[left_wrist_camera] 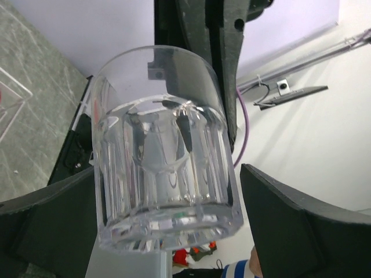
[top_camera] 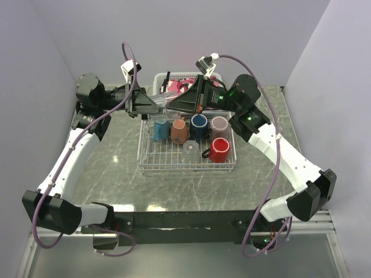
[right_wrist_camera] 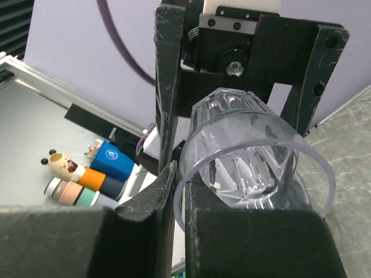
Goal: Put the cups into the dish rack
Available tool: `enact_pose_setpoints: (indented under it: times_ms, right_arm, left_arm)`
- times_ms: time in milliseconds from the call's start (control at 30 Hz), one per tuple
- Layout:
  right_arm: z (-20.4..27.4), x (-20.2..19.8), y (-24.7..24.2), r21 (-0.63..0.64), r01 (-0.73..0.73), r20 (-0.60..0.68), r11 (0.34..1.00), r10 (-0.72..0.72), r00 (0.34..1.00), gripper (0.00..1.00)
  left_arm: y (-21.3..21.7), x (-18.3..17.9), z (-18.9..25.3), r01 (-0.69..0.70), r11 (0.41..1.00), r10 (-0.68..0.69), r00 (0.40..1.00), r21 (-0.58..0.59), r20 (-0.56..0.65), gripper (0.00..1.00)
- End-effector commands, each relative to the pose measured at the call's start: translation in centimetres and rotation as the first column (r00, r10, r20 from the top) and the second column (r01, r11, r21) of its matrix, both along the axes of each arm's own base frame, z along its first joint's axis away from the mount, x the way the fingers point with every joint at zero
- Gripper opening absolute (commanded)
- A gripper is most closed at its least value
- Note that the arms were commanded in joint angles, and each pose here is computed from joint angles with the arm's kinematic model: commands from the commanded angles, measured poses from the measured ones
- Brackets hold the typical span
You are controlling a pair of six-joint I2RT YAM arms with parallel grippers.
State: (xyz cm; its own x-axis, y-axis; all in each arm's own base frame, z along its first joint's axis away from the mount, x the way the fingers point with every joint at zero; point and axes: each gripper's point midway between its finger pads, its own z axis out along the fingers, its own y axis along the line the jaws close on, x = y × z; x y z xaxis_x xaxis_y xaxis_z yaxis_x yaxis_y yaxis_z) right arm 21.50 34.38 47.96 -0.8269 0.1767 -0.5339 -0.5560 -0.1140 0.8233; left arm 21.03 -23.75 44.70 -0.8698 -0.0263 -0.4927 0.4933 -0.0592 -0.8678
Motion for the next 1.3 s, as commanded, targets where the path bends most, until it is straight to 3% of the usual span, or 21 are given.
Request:
enact_pose_setpoints:
  times_ms: [0,33,67,133,167,267,300,333,367,400,433,467,533,600,833,1033,1267]
  right_arm:
    - [0.8,0.4,0.2,0.017,0.025,0.041,1.000,-0.025,0.999,0.00]
    - [0.4,0.4,0.3,0.009,0.021,0.034,1.000,-0.021,0.999,0.00]
    - [0.3,0.4,0.2,0.006,0.023,0.033,1.000,-0.023,0.999,0.00]
    - [-0.1,0.2,0.2,-0.003,0.023,0.029,1.000,-0.023,0.999,0.00]
    - [-0.1,0.1,0.2,-0.005,0.022,0.030,1.000,-0.022,0.999,0.00]
    - [-0.5,0.1,0.1,-0.031,0.024,0.022,0.999,-0.024,0.999,0.00]
    - [-0.6,-0.1,0.1,-0.040,0.023,0.028,0.999,-0.022,0.999,0.02]
    - [-1.0,0.0,0.0,-0.061,0.028,0.010,0.998,-0.027,1.000,0.10]
    - [-1.3,-0.1,-0.2,-0.072,0.031,0.002,0.997,-0.031,1.000,0.21]
    - [-1.6,-0.1,-0.2,-0.083,0.031,-0.012,0.996,-0.033,0.999,0.42]
    - [-2.3,-0.4,-0.6,-0.096,0.018,-0.034,0.995,-0.021,0.999,0.48]
    - [-2.5,-0.1,-1.1,-0.098,0.026,-0.048,0.995,-0.031,0.998,0.50]
    - [-3.2,-0.5,-2.1,-0.112,0.048,-0.063,0.993,-0.055,0.996,0.56]
    - [-4.4,-0.4,-3.3,-0.149,0.082,-0.066,0.985,-0.092,0.994,0.61]
    - [-6.3,-2.5,-8.6,-0.242,0.208,-0.046,0.948,-0.225,0.973,0.62]
    - [-7.8,-4.8,-12.7,-0.278,0.332,-0.031,0.902,-0.353,0.935,0.61]
    - [-8.8,-6.7,-14.5,-0.290,0.395,-0.031,0.872,-0.421,0.907,0.55]
  left_arm:
    - [-0.5,0.0,1.1,-0.044,0.999,0.044,0.994,-0.002,0.101,0.87]
    - [-0.6,0.2,1.0,-0.055,0.998,0.055,0.993,-0.003,0.106,0.79]
    - [-0.6,0.4,0.9,-0.060,0.998,0.060,0.993,-0.003,0.106,0.59]
    - [-0.6,1.0,0.6,-0.075,0.997,0.073,0.992,0.011,0.105,0.37]
    - [-0.6,1.2,0.5,-0.085,0.996,0.083,0.991,0.015,0.107,0.18]
    - [-0.5,1.7,0.2,-0.098,0.995,0.095,0.989,0.020,0.114,0.01]
    - [-0.4,1.8,0.3,-0.101,0.995,0.098,0.988,0.020,0.115,0.01]
    - [-0.3,1.9,0.1,-0.104,0.994,0.100,0.988,0.028,0.121,0.01]
    - [-0.2,2.0,-0.1,-0.111,0.993,0.106,0.988,0.038,0.114,0.01]
    - [0.0,1.8,0.4,-0.117,0.992,0.110,0.984,0.039,0.138,0.01]
    - [0.0,2.0,0.3,-0.130,0.990,0.115,0.963,0.046,0.243,0.01]
    - [0.3,1.8,-1.2,-0.138,0.984,0.117,0.977,0.115,0.177,0.01]
    - [0.8,3.3,-1.1,-0.244,0.954,0.159,0.907,0.176,0.391,0.01]
    - [1.6,3.8,-2.5,-0.274,0.927,0.168,0.913,0.255,0.371,0.01]
    - [3.7,4.6,-6.3,-0.323,0.845,0.073,0.860,0.426,0.505,0.01]
    - [4.9,5.5,-13.1,-0.277,0.750,-0.025,0.896,0.601,0.443,0.01]
    - [6.0,6.3,-22.9,-0.225,0.511,-0.155,0.925,0.830,0.346,0.01]
